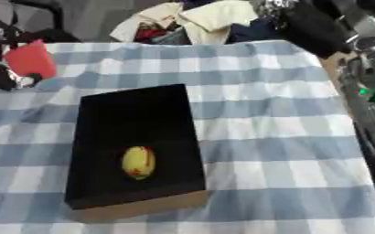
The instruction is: Pick up objects on the table and place them in the box.
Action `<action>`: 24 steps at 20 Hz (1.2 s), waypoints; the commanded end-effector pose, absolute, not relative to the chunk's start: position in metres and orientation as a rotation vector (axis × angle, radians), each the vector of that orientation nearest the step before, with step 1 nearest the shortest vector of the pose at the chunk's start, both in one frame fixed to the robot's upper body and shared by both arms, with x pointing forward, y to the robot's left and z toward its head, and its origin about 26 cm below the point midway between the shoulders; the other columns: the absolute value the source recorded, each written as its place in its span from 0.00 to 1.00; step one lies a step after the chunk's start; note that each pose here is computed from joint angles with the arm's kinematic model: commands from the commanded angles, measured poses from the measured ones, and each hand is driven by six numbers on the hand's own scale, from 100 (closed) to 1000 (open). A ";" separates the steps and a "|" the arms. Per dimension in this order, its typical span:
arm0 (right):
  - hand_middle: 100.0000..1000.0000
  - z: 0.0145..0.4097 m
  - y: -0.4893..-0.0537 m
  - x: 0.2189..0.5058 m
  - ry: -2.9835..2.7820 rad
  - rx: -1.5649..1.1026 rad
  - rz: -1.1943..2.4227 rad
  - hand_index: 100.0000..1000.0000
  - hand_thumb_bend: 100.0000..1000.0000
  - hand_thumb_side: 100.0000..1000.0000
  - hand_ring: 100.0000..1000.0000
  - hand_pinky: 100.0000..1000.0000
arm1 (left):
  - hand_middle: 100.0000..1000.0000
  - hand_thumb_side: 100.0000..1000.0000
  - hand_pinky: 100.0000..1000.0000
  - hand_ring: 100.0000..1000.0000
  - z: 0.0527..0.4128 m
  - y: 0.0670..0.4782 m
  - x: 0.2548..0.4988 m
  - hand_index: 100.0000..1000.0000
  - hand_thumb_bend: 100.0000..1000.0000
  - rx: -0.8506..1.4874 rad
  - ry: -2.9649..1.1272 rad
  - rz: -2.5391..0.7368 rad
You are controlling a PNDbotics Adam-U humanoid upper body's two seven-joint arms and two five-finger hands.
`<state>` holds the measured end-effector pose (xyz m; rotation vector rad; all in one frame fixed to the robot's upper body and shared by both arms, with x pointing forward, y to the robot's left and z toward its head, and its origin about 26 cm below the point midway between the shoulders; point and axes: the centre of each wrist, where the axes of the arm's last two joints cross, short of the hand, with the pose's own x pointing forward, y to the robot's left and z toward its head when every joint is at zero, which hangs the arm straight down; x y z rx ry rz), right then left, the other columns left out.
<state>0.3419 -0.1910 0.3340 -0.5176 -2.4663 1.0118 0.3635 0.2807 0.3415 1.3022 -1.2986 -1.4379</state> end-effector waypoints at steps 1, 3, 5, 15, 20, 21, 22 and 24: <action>0.69 0.344 -0.192 0.336 -2.507 -0.549 1.003 0.77 0.00 0.81 0.79 0.84 | 0.27 0.17 0.52 0.52 0.364 0.266 0.335 0.61 0.00 1.400 -1.376 -1.509; 0.69 0.345 -0.191 0.335 -2.509 -0.548 1.002 0.77 0.00 0.81 0.79 0.84 | 0.27 0.14 0.53 0.52 0.366 0.255 0.324 0.61 0.00 1.431 -1.401 -1.553; 0.69 0.345 -0.191 0.335 -2.510 -0.549 1.000 0.77 0.00 0.81 0.79 0.84 | 0.27 0.14 0.53 0.52 0.366 0.246 0.313 0.61 0.00 1.458 -1.430 -1.593; 0.68 0.344 -0.191 0.335 -2.509 -0.542 0.997 0.77 0.00 0.82 0.79 0.84 | 0.25 0.11 0.52 0.50 0.359 0.211 0.292 0.60 0.00 1.492 -1.650 -1.807; 0.68 0.343 -0.191 0.335 -2.507 -0.539 0.998 0.78 0.00 0.82 0.79 0.84 | 0.26 0.09 0.53 0.51 0.348 0.198 0.294 0.60 0.00 1.473 -1.695 -1.908; 0.68 0.343 -0.190 0.335 -2.507 -0.538 0.998 0.78 0.00 0.82 0.79 0.84 | 0.26 0.09 0.54 0.51 0.345 0.196 0.294 0.60 0.00 1.465 -1.693 -1.934; 0.68 0.343 -0.190 0.335 -2.507 -0.538 0.999 0.78 0.00 0.82 0.79 0.84 | 0.26 0.09 0.54 0.51 0.343 0.194 0.294 0.60 0.00 1.459 -1.692 -1.955; 0.68 0.343 -0.190 0.335 -2.506 -0.537 0.999 0.78 0.00 0.82 0.79 0.84 | 0.26 0.09 0.54 0.51 0.339 0.190 0.295 0.60 0.00 1.445 -1.697 -1.989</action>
